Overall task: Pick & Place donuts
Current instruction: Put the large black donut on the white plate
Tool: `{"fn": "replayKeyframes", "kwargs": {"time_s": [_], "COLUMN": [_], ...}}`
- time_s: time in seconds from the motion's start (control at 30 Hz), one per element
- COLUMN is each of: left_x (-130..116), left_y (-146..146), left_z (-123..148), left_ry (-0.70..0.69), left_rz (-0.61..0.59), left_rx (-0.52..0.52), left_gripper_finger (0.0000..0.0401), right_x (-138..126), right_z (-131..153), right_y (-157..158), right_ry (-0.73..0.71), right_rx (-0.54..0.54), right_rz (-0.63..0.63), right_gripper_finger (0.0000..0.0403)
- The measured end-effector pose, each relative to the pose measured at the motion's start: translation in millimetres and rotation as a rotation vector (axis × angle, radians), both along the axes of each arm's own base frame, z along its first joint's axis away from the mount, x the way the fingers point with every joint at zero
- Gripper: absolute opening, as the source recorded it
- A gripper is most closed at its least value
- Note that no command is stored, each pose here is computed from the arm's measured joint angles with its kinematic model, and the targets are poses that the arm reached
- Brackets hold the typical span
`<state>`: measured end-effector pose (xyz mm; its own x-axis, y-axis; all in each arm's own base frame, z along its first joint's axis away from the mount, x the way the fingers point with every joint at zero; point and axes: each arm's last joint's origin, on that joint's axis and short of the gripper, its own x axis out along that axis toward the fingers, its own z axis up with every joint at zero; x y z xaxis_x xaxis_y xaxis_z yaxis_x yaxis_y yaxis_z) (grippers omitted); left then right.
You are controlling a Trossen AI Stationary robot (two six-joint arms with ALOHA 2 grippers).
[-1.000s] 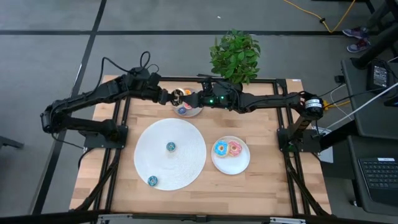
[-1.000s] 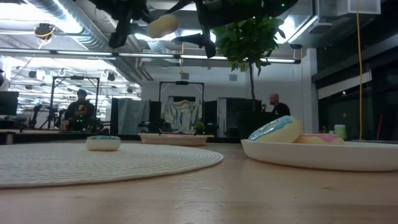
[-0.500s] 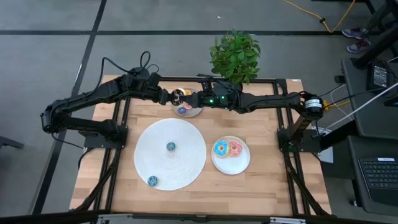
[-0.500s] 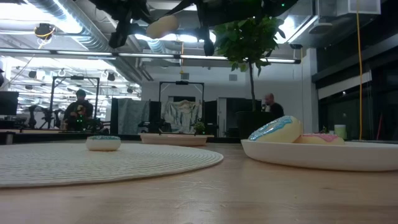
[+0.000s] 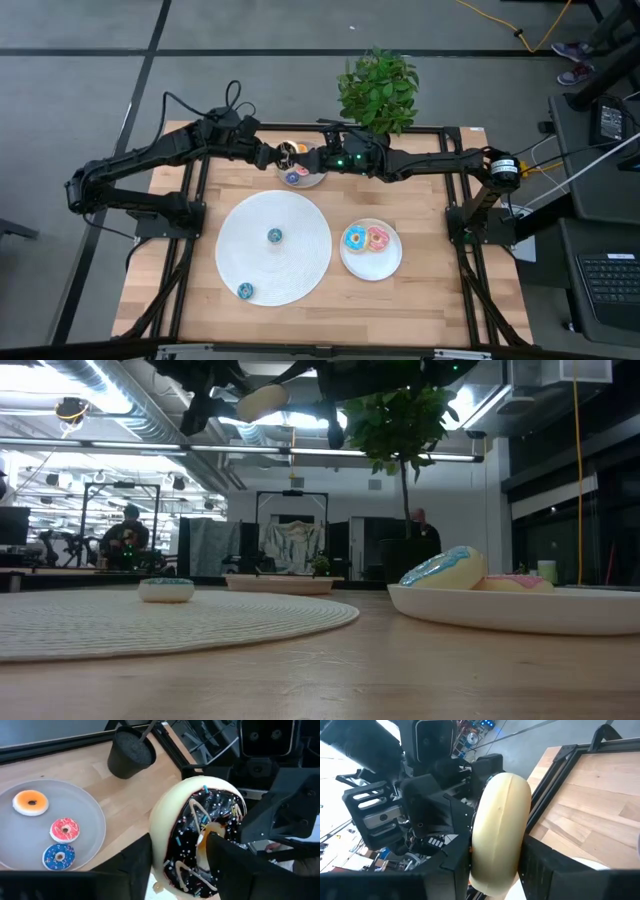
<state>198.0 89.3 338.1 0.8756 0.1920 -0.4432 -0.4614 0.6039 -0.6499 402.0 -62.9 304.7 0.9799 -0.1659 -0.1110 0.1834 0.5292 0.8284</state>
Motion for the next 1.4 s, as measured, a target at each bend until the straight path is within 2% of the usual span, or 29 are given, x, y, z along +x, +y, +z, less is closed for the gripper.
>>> {"fn": "replayKeyframes", "kwargs": {"time_s": [0.2, 0.4, 0.73, 1.4], "left_x": [-5, -20, -31, -32], "left_y": [-2, -3, -2, -2], "left_z": [5, 13, 14, 14], "left_ry": [-0.022, -0.054, -0.039, -0.037], "left_rz": [-0.018, 0.010, 0.043, 0.045], "left_rx": [0.014, 0.029, 0.030, 0.024], "left_gripper_finger": [0.0213, 0.0233, 0.0231, 0.0232], "right_x": [0, 1, 3, -6], "right_z": [-1, -1, -3, -24], "right_y": [3, 10, 33, 120], "right_ry": [0.005, 0.014, 0.027, 0.263], "right_rx": [0.005, 0.009, 0.038, 0.024], "right_rz": [0.015, 0.031, 0.088, 0.270], "right_gripper_finger": [0.0139, 0.0139, 0.0139, 0.0139]}}
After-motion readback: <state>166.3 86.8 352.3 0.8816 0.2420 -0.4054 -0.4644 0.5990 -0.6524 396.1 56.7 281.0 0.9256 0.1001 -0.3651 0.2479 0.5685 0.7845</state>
